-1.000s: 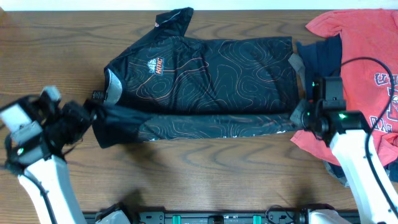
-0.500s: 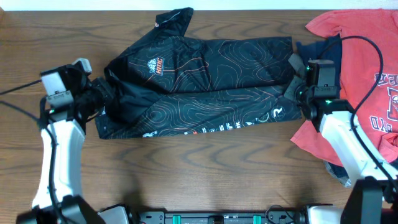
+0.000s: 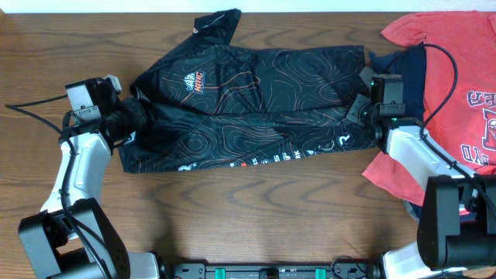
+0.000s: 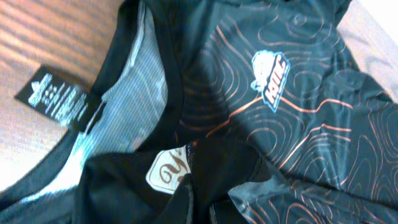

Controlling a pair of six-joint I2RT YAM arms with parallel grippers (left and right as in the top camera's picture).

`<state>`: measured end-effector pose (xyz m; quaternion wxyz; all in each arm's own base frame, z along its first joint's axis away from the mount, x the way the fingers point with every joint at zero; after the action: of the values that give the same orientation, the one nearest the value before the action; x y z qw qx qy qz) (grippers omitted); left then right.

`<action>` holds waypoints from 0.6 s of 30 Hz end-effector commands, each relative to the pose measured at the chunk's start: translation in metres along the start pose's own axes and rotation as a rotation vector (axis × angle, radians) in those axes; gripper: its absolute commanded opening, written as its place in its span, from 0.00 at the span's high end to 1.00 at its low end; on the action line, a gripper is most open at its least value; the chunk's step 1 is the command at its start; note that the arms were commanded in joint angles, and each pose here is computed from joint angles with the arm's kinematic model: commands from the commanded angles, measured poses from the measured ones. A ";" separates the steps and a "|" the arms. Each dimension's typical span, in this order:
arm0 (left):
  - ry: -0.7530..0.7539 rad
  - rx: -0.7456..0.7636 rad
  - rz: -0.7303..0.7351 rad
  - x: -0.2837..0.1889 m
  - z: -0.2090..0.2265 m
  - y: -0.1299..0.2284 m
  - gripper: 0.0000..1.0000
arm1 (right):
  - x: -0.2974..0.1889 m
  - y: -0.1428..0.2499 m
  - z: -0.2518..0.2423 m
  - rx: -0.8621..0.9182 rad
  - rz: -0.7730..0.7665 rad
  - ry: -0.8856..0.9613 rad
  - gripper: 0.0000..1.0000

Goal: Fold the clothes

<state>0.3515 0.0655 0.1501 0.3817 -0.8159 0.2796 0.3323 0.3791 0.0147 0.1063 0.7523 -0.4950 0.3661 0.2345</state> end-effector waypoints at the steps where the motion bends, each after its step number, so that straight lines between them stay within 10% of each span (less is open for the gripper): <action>1: 0.000 0.031 -0.033 -0.001 -0.003 -0.008 0.94 | 0.003 -0.004 0.004 -0.014 -0.017 -0.008 0.87; 9: -0.001 0.029 -0.028 -0.001 -0.003 -0.007 0.83 | 0.003 -0.019 0.013 -0.011 -0.098 -0.070 0.55; 13: -0.012 0.017 0.000 -0.001 -0.001 -0.002 0.43 | 0.003 -0.011 0.008 -0.011 -0.048 -0.046 0.56; 18: -0.051 -0.029 0.104 -0.003 0.007 0.017 0.32 | 0.002 0.023 -0.009 -0.022 0.142 0.051 0.69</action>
<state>0.3388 0.0620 0.1416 0.3610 -0.8037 0.3010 0.3647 0.3668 0.0163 0.0950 0.7327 -0.4833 0.3977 0.2673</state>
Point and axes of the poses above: each gripper's point midway between its finger pads, its own x axis out along the fingers, its own z axis along the line the jaws close on, y = z × x, the point moved 7 cm from there along -x, back along the fingers, and after that the axes turned 2 degrees about -x, right-handed, at the moved point
